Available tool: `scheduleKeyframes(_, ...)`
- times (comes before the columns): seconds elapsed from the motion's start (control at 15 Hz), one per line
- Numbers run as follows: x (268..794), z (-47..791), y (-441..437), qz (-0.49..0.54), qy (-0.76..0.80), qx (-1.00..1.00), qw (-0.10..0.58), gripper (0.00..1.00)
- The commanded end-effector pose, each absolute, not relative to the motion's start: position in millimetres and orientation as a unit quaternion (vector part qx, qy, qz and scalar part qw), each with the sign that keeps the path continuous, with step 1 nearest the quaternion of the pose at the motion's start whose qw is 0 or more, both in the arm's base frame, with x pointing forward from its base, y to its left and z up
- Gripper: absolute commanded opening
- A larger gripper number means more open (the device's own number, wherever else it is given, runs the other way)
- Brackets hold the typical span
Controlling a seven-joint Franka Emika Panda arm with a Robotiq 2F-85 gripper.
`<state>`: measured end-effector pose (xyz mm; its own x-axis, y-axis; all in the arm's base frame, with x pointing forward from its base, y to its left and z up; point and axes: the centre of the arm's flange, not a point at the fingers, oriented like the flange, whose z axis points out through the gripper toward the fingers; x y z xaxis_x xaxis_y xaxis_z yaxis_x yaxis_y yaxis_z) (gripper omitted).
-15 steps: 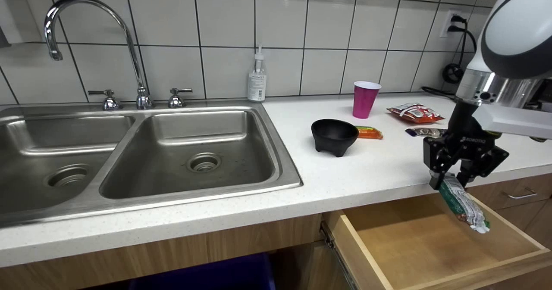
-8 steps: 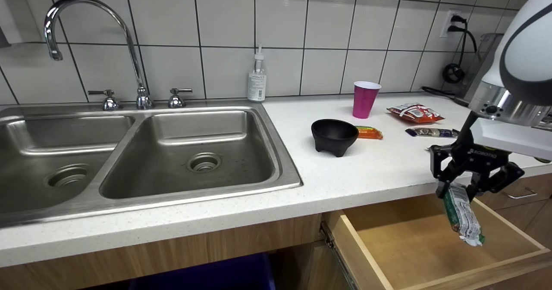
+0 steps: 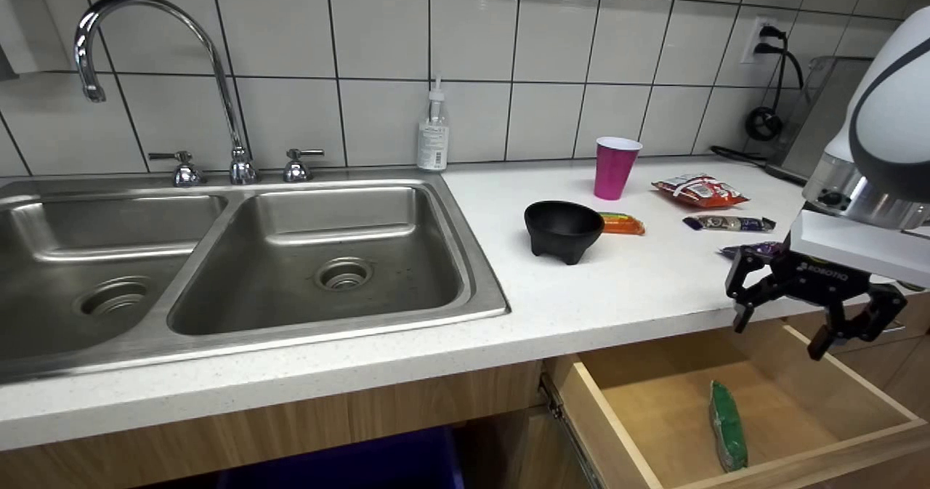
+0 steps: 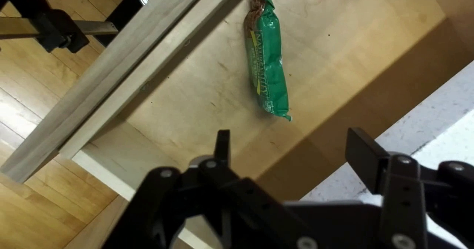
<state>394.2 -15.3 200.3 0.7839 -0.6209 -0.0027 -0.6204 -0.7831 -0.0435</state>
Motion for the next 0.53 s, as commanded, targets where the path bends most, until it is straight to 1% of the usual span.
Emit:
scheduleKeyframes(0.0,396.8,193.2,-22.7,-0.014,0.362,-0.932,0.024,1.0)
scheduleKeyframes(0.47,389.6,205.7,-18.9,-0.018,0.359,-0.933,0.033,1.0)
